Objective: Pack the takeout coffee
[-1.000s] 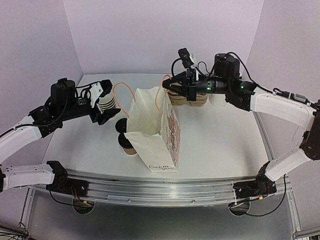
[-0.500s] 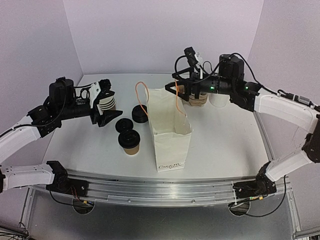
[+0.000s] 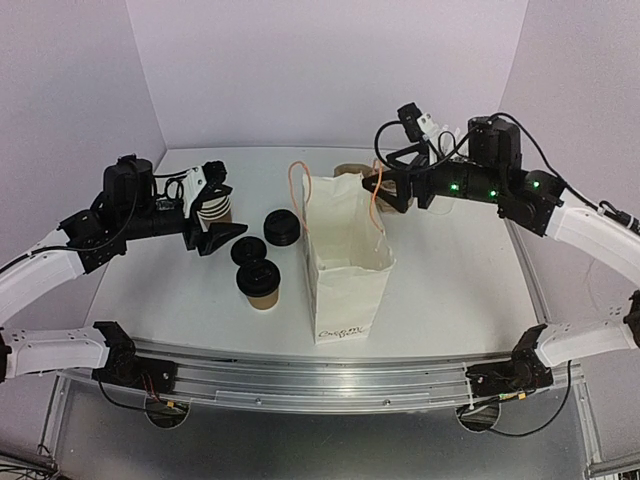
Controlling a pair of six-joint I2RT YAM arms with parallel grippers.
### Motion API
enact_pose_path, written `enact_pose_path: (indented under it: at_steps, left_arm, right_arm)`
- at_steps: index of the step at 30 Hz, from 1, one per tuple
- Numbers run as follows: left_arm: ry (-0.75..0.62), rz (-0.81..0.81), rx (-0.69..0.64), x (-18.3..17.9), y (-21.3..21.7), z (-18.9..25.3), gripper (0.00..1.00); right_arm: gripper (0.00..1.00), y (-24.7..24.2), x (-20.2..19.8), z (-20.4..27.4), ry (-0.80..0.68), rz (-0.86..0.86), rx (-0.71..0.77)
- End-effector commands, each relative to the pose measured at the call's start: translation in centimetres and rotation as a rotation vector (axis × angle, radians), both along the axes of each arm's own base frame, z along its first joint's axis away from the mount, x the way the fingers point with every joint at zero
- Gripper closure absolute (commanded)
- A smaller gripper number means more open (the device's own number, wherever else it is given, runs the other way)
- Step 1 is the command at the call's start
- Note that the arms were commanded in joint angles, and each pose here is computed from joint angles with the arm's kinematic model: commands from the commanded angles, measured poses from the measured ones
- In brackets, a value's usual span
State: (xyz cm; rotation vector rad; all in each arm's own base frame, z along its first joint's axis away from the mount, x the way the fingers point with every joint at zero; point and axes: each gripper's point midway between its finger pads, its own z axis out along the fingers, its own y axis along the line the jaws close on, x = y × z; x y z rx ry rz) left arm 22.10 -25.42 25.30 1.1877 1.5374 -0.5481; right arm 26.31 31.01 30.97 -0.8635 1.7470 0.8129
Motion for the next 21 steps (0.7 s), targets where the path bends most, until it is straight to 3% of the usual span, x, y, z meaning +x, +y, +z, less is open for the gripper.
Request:
enact_pose_path:
  at_steps: [1,13,17,21]
  left_arm:
    - [-0.049,-0.003,-0.04,0.3,-0.4,2.3,0.14]
    - [-0.051,-0.016,-0.037,1.0,-1.2,2.1,0.17]
    - [-0.028,-0.015,-0.039,1.2,-1.5,1.6,0.17]
    - [-0.01,-0.019,-0.041,1.2,-1.8,1.2,0.17]
  right_arm:
    - [0.05,-2.4,0.0,-1.3,0.015,-0.09,-0.103]
    - [0.07,-6.8,-2.7,-1.3,0.068,-0.182,-0.134]
    - [0.1,-8.8,-1.2,-5.0,0.177,-0.365,-0.173]
    - [0.16,-7.4,-1.0,-9.8,0.368,-0.38,-0.198]
